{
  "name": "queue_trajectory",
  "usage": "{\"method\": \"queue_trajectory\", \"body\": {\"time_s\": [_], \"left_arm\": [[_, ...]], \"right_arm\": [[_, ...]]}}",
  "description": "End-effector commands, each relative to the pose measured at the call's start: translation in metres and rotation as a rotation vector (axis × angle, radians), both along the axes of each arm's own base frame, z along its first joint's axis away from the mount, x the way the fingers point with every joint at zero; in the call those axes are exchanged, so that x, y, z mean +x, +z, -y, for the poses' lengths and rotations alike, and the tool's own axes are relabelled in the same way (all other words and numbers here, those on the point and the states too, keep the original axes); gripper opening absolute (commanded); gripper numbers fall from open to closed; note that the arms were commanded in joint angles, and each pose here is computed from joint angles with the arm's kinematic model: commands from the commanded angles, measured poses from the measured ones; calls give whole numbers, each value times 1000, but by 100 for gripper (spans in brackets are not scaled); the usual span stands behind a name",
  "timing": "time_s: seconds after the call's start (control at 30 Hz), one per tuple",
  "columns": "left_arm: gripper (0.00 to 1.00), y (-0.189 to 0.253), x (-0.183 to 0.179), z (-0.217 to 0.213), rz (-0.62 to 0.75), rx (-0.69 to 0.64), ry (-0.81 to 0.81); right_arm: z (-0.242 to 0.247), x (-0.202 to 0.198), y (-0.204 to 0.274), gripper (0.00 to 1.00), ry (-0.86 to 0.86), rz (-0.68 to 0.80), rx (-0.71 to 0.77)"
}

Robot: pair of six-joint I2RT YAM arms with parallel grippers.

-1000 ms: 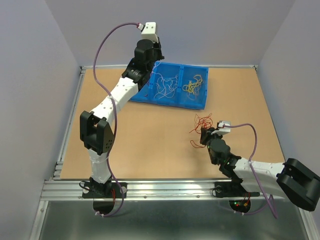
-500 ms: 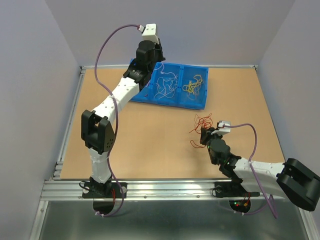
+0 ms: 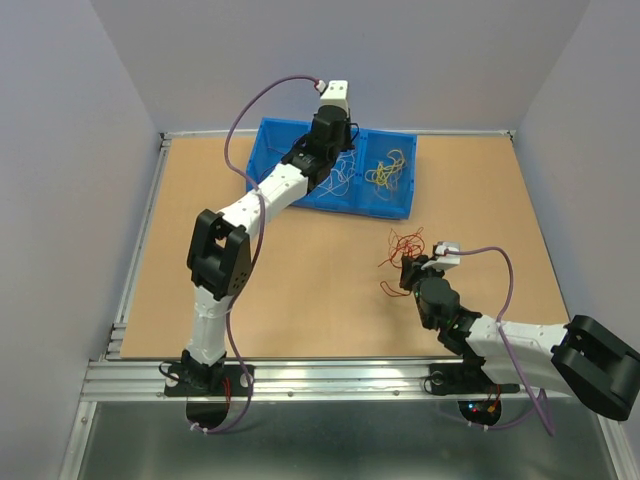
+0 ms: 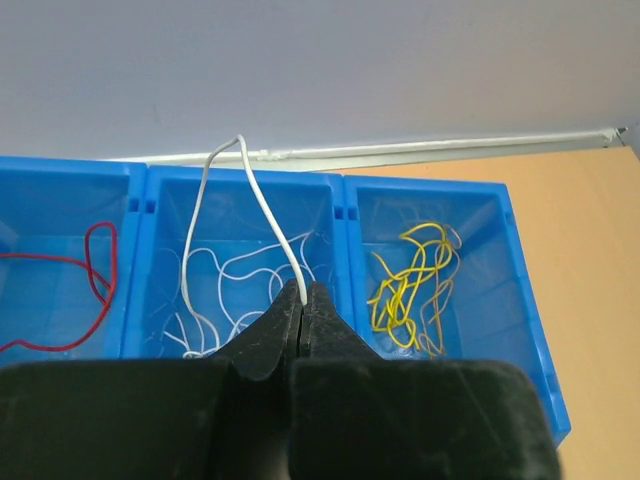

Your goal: Untangle the cables

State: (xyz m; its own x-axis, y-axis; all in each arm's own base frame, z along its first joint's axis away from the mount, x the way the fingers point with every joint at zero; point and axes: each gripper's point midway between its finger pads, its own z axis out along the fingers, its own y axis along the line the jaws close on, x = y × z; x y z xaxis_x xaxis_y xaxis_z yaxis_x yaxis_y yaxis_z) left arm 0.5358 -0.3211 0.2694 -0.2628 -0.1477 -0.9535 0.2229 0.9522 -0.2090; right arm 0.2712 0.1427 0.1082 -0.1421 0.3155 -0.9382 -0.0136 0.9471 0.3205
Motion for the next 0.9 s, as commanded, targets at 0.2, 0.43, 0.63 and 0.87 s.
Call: {"method": "queue_trajectory", "body": {"time_s": [0.2, 0.43, 0.63, 0.87], "left_arm": [[0, 73, -2, 7, 145, -44, 31], [0, 59, -7, 21, 135, -11, 4], [0, 46, -6, 38, 121, 12, -72], [0, 29, -16, 65, 103, 36, -190]], "right_arm": [[6, 0, 7, 1, -22, 30, 24], [6, 0, 7, 1, -18, 29, 24], [6, -1, 9, 0, -13, 35, 30], [6, -2, 9, 1, -10, 35, 32]]}}
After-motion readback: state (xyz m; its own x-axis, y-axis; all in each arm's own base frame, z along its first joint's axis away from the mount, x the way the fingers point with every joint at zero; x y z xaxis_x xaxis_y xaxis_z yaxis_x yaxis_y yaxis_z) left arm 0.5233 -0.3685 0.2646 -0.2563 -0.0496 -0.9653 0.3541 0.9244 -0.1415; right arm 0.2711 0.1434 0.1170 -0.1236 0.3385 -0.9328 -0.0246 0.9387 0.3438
